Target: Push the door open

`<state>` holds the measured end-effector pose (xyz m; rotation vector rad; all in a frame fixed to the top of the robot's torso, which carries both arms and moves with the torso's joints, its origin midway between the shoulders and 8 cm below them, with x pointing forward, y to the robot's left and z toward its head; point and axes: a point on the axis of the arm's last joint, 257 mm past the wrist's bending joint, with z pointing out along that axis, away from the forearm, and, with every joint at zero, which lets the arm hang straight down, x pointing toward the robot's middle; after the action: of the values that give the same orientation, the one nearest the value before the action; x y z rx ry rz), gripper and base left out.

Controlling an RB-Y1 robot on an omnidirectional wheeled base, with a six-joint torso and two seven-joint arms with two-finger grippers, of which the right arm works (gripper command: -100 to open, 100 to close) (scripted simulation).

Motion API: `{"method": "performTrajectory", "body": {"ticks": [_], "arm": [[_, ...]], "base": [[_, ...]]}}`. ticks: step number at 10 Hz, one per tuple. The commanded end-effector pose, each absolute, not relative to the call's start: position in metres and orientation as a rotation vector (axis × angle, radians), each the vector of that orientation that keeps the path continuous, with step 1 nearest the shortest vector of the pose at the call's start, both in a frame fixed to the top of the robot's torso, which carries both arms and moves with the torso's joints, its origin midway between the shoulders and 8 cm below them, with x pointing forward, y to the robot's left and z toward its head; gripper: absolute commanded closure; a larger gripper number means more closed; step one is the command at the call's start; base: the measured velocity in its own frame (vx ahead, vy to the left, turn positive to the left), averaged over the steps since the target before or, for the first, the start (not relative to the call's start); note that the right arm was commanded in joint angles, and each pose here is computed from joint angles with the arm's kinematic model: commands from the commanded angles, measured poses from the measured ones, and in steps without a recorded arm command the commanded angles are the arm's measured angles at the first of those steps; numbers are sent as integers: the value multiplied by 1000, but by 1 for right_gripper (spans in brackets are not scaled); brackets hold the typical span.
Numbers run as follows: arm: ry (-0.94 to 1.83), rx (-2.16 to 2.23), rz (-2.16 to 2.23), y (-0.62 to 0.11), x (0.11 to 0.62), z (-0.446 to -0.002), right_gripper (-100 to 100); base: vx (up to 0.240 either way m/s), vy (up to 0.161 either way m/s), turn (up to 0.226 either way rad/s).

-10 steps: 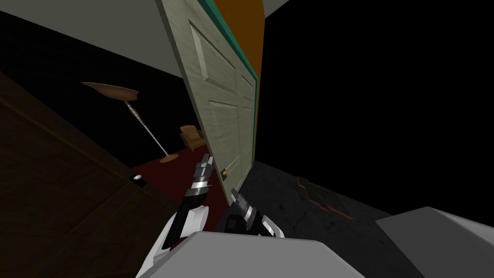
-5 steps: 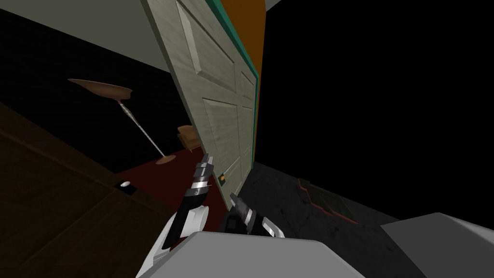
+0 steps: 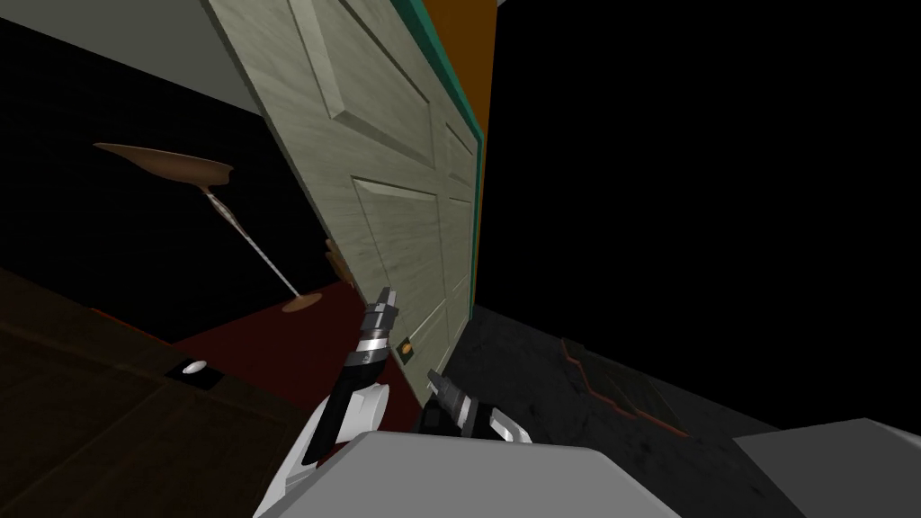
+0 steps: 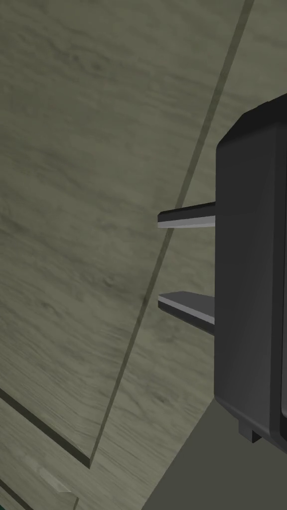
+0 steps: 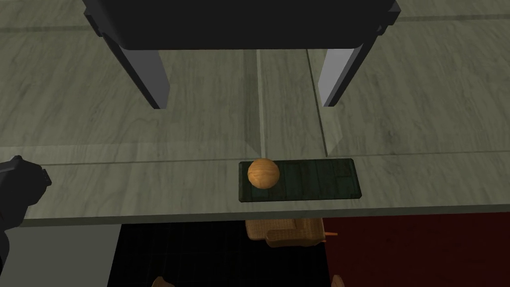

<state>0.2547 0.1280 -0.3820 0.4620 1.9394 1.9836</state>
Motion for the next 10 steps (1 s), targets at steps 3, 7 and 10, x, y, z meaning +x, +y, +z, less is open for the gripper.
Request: {"method": "performTrajectory", "body": {"ticks": [3, 7, 10], "arm": [[1939, 466, 1979, 126, 255, -384, -100], [1928, 481, 1969, 120, 258, -388, -100], [1921, 491, 1963, 116, 260, -391, -100]], "base": [[68, 90, 18], [104, 194, 37], [134, 181, 37]]}}
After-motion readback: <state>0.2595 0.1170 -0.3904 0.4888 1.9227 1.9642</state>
